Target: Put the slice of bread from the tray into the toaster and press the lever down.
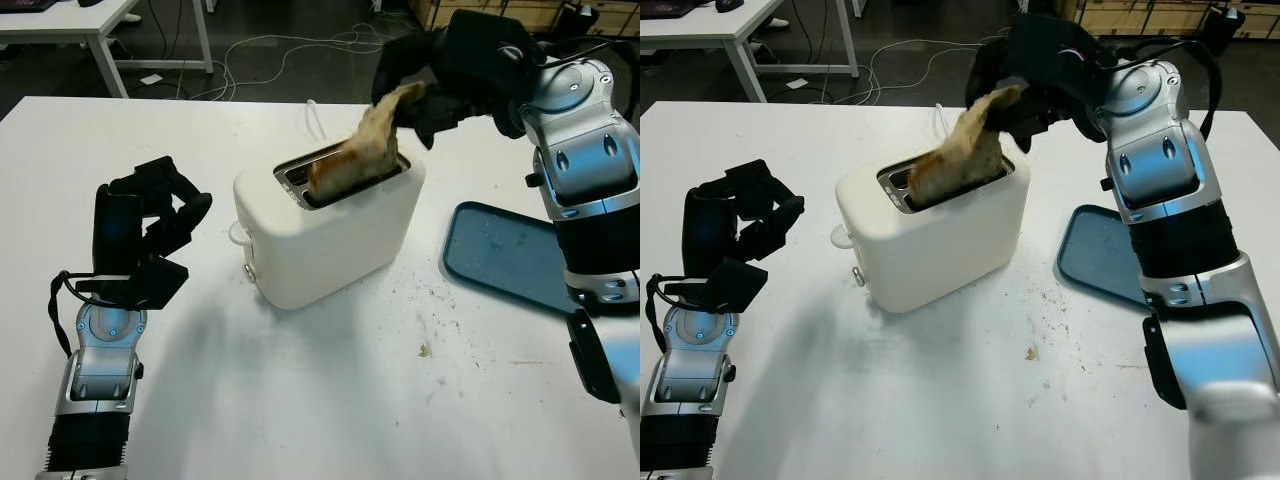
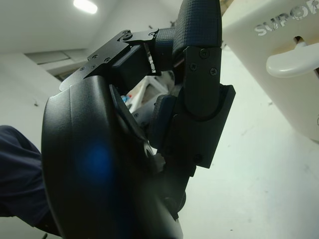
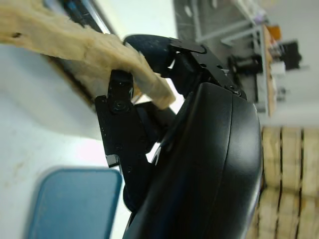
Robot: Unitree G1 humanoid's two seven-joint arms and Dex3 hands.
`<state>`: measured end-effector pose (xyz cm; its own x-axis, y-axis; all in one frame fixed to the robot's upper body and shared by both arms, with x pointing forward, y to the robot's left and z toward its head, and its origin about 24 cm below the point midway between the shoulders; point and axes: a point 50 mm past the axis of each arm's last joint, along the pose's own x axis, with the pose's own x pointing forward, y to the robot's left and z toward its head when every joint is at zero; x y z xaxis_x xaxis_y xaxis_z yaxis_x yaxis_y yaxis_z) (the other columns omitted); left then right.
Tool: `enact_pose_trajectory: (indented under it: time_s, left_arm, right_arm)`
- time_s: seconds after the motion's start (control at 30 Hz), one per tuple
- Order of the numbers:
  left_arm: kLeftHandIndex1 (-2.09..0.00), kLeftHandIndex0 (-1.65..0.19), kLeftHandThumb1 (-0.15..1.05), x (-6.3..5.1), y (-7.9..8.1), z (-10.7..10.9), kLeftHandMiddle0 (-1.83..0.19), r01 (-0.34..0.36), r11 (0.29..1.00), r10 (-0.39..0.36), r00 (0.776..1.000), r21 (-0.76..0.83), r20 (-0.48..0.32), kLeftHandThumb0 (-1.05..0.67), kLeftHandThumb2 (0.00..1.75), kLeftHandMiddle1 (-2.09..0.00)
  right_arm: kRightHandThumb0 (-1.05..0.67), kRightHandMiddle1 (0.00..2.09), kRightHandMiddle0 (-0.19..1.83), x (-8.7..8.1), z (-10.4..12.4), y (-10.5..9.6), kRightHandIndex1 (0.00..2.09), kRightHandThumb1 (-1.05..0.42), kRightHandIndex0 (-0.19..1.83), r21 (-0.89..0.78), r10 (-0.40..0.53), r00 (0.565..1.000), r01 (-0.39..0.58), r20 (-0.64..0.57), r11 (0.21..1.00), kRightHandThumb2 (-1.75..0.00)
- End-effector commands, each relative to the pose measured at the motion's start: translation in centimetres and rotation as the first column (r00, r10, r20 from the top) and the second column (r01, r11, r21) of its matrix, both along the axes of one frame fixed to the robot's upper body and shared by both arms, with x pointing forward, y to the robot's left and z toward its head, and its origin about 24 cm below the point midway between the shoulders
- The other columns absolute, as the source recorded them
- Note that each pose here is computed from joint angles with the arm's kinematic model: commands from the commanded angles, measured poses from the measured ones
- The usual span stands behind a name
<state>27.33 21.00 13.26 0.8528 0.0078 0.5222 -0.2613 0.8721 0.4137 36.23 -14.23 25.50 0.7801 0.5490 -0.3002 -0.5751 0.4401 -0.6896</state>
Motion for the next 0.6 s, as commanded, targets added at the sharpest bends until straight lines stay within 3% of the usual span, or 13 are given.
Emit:
enact_pose_trajectory:
  time_s: [0.0, 0.07, 0.17, 0.57]
  left_arm:
    - [-1.50, -1.06, 0.92, -0.13, -0.05, -0.12, -1.30, -0.003, 1.000, 0.003, 1.000, -0.007, 0.001, -0.81, 0.36, -1.61]
    - [-1.51, -1.07, 0.92, -0.16, -0.07, -0.13, -1.30, -0.004, 1.000, 0.004, 1.000, -0.011, -0.003, -0.82, 0.36, -1.62]
    - [-1.52, -1.07, 0.92, -0.21, -0.07, -0.13, -1.30, -0.005, 1.000, 0.005, 1.000, -0.011, -0.001, -0.81, 0.35, -1.62]
    - [-1.52, -1.06, 0.92, -0.23, -0.04, -0.13, -1.30, -0.010, 1.000, 0.010, 1.000, -0.012, 0.007, -0.81, 0.37, -1.62]
  right_arm:
    - [-0.67, 0.21, 0.58, -0.24, 0.96, 0.11, 0.72, -0.92, 0.29, -0.078, 0.066, 0.998, -0.063, 0.025, 0.995, -0.12]
    - [-0.66, 0.05, 0.48, -0.40, 1.14, 0.28, 0.56, -0.89, 0.14, -0.146, 0.123, 0.992, -0.120, 0.007, 0.982, -0.04]
    - [-0.65, 0.01, 0.40, -0.57, 1.34, 0.43, 0.49, -0.86, 0.03, -0.211, 0.181, 0.983, -0.181, -0.017, 0.961, -0.01]
    - [-0.57, 0.00, 0.27, -0.80, 1.67, 0.43, 0.44, -0.77, 0.00, -0.323, 0.233, 0.972, -0.222, -0.004, 0.920, 0.00]
